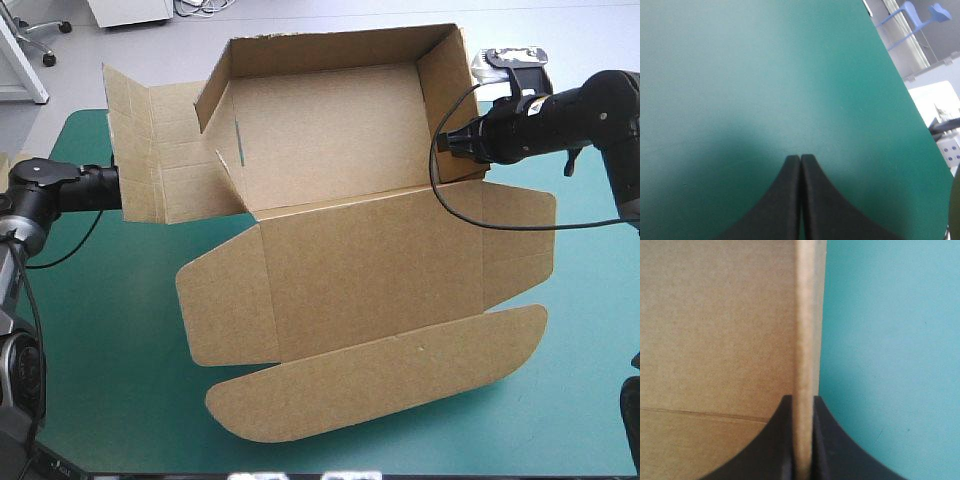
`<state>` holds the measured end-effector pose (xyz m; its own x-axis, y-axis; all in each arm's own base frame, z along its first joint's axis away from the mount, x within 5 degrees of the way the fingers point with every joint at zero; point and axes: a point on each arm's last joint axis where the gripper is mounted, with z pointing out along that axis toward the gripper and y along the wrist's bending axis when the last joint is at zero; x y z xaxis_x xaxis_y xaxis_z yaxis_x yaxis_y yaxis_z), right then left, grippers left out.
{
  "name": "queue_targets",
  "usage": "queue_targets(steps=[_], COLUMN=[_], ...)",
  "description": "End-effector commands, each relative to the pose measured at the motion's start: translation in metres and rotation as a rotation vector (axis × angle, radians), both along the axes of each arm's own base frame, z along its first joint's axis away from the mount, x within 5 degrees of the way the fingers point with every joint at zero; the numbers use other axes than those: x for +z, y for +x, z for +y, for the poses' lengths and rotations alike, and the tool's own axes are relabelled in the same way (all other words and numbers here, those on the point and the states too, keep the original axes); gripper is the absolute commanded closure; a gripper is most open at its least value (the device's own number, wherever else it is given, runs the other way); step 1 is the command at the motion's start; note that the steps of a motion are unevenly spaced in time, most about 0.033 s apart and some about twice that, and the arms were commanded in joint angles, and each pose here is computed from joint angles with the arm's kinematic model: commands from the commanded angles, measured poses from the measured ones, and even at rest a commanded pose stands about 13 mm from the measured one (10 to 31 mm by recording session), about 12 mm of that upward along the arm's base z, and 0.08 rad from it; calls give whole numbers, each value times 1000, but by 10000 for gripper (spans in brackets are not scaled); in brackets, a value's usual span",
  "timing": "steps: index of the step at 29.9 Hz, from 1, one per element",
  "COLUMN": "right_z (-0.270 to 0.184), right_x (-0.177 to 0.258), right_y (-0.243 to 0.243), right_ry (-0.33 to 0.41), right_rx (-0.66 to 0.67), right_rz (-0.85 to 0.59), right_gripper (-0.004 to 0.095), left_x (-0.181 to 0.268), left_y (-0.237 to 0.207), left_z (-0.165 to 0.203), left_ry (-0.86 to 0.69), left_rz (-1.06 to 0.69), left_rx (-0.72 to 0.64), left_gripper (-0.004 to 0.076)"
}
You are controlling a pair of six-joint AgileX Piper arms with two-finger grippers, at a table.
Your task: Fold the box
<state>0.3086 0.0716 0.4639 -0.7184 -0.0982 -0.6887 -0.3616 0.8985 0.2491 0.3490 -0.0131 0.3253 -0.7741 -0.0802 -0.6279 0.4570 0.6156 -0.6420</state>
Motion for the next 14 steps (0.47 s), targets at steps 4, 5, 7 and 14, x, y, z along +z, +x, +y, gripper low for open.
queue_targets(steps=[4,5,7,14], right_z=[5,5,6,8], right_x=[1,-2,-8,-35], right_y=[6,9,16,40], right_ry=[40,39,31,13], right_rx=[24,24,21,22], right_rz=[4,11,30,103], right_gripper=[940,940,940,940], left_x=[30,32,34,37], left_y=[-10,-11,-12,-13], left_z=[-22,-22,-23,-24], left_ry=[-98,-103,-119,-151], left_rz=[-84,-86,-89,-96], left_rx=[-66,-69,-77,-82], left_gripper=[738,738,738,738])
